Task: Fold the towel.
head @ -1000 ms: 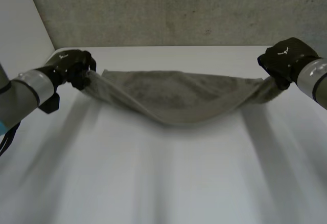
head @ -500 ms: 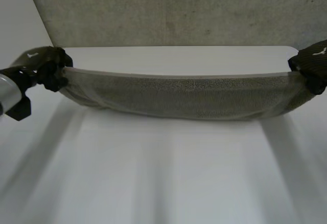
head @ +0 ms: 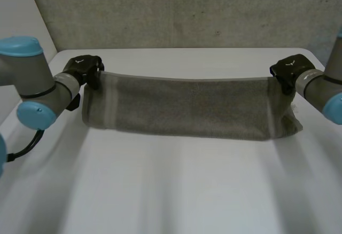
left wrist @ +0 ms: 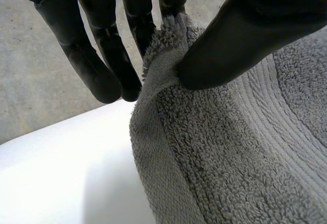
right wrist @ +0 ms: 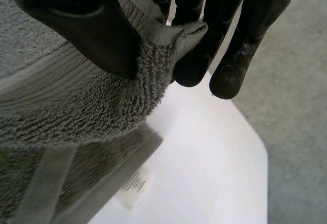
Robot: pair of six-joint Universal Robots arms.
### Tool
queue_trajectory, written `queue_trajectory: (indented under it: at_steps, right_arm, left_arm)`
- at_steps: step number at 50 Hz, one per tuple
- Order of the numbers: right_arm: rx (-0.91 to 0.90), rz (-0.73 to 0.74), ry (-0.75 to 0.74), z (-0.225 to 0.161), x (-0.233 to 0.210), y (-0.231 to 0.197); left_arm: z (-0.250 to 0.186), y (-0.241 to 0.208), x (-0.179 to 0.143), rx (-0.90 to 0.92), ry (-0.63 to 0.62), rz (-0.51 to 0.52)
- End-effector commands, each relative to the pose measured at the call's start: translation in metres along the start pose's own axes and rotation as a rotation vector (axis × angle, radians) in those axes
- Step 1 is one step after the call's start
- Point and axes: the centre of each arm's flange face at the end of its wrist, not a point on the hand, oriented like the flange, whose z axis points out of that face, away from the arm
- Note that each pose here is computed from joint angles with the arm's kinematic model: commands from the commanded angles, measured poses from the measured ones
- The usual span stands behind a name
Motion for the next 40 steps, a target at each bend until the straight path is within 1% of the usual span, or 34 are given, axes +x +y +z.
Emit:
queue_trajectory:
  at_steps: [1, 8, 10, 17, 19, 21, 24, 27, 29, 30, 31, 32, 34, 35, 37, 40]
  right_arm:
    - [0.073, -0.021, 0.094, 0.024, -0.001, 0.001]
    - [0.086, -0.027, 0.099, 0.039, -0.009, 0.006]
    - [0.090, -0.029, 0.102, 0.044, -0.011, 0.008]
    - [0.079, -0.034, 0.096, 0.050, -0.017, 0.014]
    - [0.071, -0.034, 0.093, 0.050, -0.020, 0.015]
    - [0.063, -0.031, 0.098, 0.047, -0.023, 0.012]
    - [0.057, -0.028, 0.093, 0.045, -0.027, 0.012]
    - [0.059, -0.018, 0.083, 0.036, -0.027, 0.007]
    - [0.077, -0.005, 0.091, 0.017, -0.016, -0.008]
    - [0.077, -0.005, 0.091, 0.017, -0.016, -0.008]
    - [0.086, 0.000, 0.096, 0.006, -0.010, -0.015]
    - [0.087, 0.000, 0.096, 0.006, -0.010, -0.016]
    - [0.085, 0.000, 0.095, -0.014, -0.002, -0.024]
    - [0.085, 0.000, 0.095, -0.014, -0.002, -0.024]
    - [0.061, -0.001, 0.092, -0.031, 0.000, -0.025]
    - [0.042, 0.000, 0.082, -0.039, -0.001, -0.024]
  left_arm:
    - [0.023, 0.010, 0.003, 0.002, -0.007, 0.004]
    - [0.035, 0.018, 0.007, 0.003, -0.015, 0.007]
    - [0.041, 0.018, 0.005, 0.023, -0.034, 0.010]
    - [0.044, 0.020, 0.005, 0.025, -0.044, 0.014]
    - [0.043, 0.020, 0.008, 0.022, -0.041, 0.014]
    - [0.041, 0.017, 0.020, 0.027, -0.016, 0.020]
    - [0.038, 0.013, 0.028, 0.031, 0.001, 0.023]
    - [0.032, 0.005, 0.036, 0.025, 0.018, 0.024]
    - [0.022, -0.013, 0.041, 0.039, 0.029, 0.026]
    - [0.022, -0.013, 0.041, 0.039, 0.029, 0.026]
    - [0.017, -0.020, 0.042, 0.041, 0.032, 0.026]
    - [0.017, -0.020, 0.042, 0.041, 0.032, 0.026]
    - [0.004, -0.034, 0.038, 0.044, 0.032, 0.023]
    - [0.004, -0.034, 0.038, 0.044, 0.032, 0.023]
    - [-0.011, -0.052, 0.035, 0.079, 0.033, 0.027]
    - [-0.018, -0.061, 0.034, 0.120, 0.034, 0.031]
